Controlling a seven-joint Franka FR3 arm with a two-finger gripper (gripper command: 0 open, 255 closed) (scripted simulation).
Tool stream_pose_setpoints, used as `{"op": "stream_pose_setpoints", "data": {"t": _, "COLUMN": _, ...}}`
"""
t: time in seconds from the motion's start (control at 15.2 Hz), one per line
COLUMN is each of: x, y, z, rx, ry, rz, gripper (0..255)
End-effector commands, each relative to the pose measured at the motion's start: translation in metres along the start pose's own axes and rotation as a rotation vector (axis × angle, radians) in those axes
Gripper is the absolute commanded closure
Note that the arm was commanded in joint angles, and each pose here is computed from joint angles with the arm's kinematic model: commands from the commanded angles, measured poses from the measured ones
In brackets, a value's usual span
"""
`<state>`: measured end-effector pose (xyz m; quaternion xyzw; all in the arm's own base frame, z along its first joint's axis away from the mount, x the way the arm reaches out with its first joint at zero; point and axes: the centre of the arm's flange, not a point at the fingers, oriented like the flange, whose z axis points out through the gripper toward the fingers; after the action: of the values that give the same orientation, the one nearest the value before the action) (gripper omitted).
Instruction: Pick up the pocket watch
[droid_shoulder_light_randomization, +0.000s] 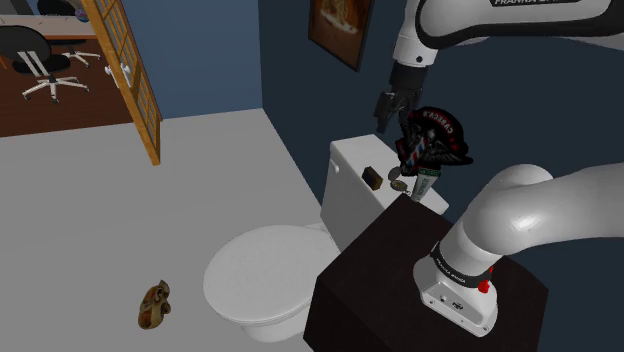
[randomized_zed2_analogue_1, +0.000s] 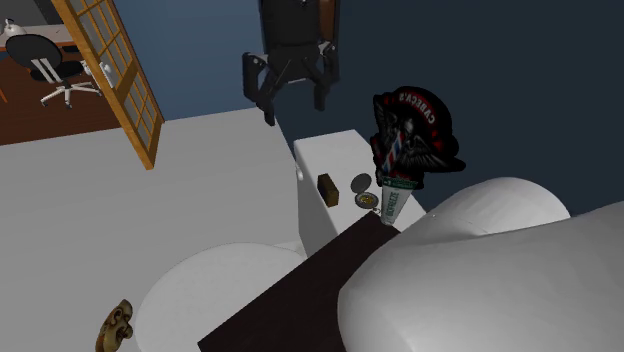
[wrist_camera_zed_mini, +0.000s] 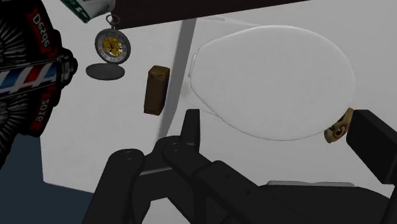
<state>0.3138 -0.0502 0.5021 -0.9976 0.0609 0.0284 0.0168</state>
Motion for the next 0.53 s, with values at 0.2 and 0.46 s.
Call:
{"op": "stream_pose_setpoints", "data": {"t": 0.2, "x": 0.008, "y": 0.039, "z": 0.054, "rx": -0.016, "ry": -0.007, "rz": 0.037, "gripper": 0}}
{"op": "stream_pose_setpoints", "data": {"t": 0.46, "x": 0.011, "y": 0.069, "z": 0.097, "rx": -0.028, "ry": -0.013, "rz": 0.067, "gripper": 0}}
